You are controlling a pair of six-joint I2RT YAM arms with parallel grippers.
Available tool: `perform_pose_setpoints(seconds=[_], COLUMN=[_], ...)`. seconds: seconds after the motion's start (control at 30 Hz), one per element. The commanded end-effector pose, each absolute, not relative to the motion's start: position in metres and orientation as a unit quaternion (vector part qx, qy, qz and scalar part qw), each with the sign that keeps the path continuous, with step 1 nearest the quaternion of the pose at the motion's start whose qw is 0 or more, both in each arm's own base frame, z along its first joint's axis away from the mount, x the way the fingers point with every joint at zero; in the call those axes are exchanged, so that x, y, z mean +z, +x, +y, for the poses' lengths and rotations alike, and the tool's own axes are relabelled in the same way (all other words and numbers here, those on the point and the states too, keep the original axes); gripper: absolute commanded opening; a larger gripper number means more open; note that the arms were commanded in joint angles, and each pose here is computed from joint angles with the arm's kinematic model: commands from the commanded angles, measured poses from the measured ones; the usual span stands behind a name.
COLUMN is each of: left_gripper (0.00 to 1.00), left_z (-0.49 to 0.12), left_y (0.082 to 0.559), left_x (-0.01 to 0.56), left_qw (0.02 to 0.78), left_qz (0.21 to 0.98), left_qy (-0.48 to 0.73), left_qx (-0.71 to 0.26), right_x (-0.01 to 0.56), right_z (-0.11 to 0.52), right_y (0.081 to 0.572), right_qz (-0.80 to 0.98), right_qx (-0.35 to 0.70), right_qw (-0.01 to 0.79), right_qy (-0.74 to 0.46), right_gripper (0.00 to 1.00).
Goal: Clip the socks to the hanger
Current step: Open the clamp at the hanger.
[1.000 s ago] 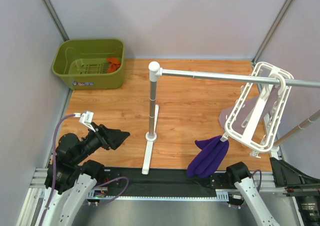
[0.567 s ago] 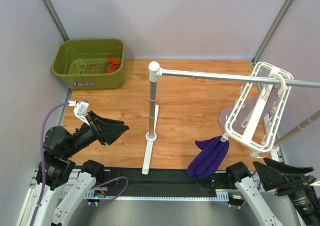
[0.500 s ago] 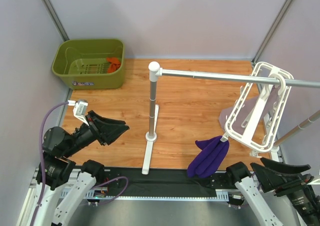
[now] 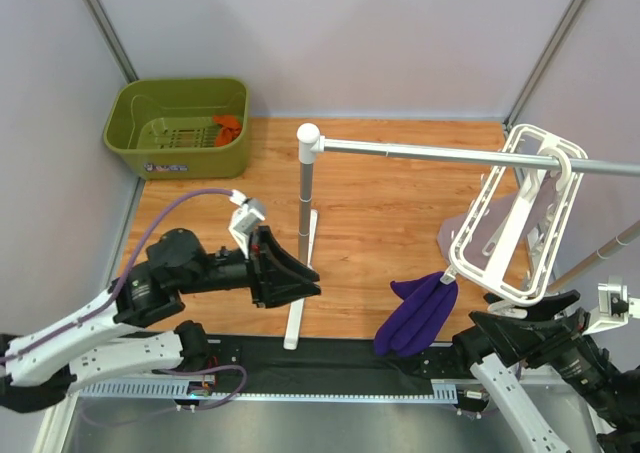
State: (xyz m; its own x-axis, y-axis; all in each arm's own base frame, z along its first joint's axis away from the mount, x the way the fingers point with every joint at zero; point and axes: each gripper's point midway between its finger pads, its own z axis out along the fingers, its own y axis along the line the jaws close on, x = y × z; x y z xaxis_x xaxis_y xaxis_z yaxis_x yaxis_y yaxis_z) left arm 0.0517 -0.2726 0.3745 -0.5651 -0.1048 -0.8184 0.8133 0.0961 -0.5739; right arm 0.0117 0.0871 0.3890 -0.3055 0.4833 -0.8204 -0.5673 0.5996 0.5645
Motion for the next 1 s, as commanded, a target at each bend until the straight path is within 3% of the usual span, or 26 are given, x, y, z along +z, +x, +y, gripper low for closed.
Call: perform_pose_setpoints(seconds=[0.0,0.2,0.43,0.53,0.67,0.97], left_gripper=[0.45,0.46,0.49,0.58,0.71,0.79], left_z=[-0.293,-0.354,-0.410,-0.429,-0.454,-0.505], left_y=[0.062,0.039,0.023,0.009,0.001,-0.003], left_x=[0.409,0.415,0.422,0.426,0.428,0.423], left_qw=[0.465,0.467,0.489,0.503,0.537,0.601], left_qz=[0.589,0.544,0.488,0.456,0.430,0.385], left_qy=[0.282,0.330,0.364,0.381,0.405,0.436], left_qx=[-0.598,-0.614,-0.624,-0.627,-0.602,-0.548], right_x=[0.405,0.402,0.385,0.384,0.393,0.409], right_z=[0.097,0.114,0.066,0.050,0.044,0.055], right_y=[0.020,0.029,0.036,0.027,0.015,0.001], right_qz=[0.667,0.691,0.731,0.730,0.723,0.701], right_qx=[0.451,0.462,0.364,0.343,0.346,0.388], right_qw=[0.591,0.550,0.576,0.590,0.596,0.599], right_qy=[-0.060,-0.083,0.026,0.047,0.052,0.027], right_gripper=[0.70,0.64,0.74,0.81,0.82,0.82])
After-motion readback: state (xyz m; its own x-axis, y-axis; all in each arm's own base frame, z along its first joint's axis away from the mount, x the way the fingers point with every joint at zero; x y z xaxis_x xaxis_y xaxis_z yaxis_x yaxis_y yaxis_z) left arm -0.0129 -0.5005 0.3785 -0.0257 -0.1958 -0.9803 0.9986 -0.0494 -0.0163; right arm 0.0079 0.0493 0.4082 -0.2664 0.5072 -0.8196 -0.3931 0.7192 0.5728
